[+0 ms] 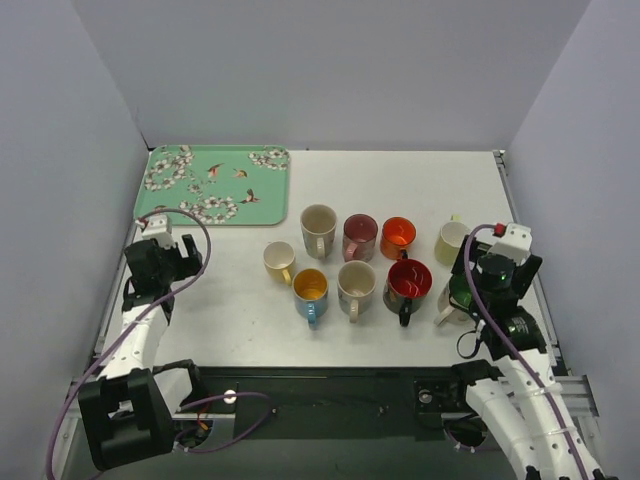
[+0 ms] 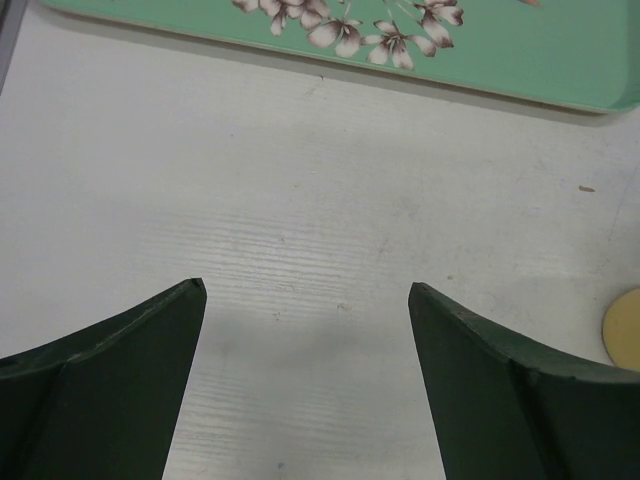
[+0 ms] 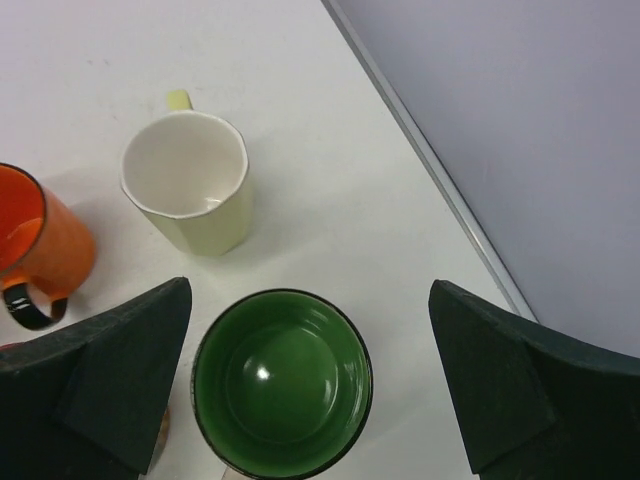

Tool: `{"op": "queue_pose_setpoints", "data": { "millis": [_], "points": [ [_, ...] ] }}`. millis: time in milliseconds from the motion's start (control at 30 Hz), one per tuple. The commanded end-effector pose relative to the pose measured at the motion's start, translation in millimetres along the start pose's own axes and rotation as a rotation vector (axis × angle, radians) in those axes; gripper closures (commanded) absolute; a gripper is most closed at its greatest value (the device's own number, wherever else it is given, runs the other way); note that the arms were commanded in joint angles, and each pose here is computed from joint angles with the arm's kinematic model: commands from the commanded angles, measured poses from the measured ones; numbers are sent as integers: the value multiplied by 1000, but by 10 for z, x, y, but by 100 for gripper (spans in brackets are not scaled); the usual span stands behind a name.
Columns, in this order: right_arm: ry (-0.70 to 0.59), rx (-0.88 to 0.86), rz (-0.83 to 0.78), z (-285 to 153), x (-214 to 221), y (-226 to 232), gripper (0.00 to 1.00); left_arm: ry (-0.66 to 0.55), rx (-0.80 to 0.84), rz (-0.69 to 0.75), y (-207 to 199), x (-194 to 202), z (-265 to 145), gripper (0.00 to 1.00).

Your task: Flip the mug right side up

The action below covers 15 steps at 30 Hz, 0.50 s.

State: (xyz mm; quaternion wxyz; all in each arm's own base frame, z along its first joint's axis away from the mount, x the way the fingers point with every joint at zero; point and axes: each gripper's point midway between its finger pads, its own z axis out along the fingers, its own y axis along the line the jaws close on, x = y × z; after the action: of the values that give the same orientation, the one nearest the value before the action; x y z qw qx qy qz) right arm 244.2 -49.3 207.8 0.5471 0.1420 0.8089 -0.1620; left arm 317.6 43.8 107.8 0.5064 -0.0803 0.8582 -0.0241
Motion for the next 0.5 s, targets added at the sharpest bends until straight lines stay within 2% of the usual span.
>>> {"op": "queue_pose_setpoints", "data": {
  "millis": [0, 200, 467],
  "points": [
    [-156, 95, 96, 146, 39, -118, 0, -195, -27, -75, 26, -346, -28, 7],
    [-157, 117, 116, 215, 435, -159, 0, -253, 22, -1, -29, -269, 9, 5],
    [-184, 102, 149, 192, 484, -162, 0, -214, 31, -22, -39, -99, 53, 3]
  ]
}}
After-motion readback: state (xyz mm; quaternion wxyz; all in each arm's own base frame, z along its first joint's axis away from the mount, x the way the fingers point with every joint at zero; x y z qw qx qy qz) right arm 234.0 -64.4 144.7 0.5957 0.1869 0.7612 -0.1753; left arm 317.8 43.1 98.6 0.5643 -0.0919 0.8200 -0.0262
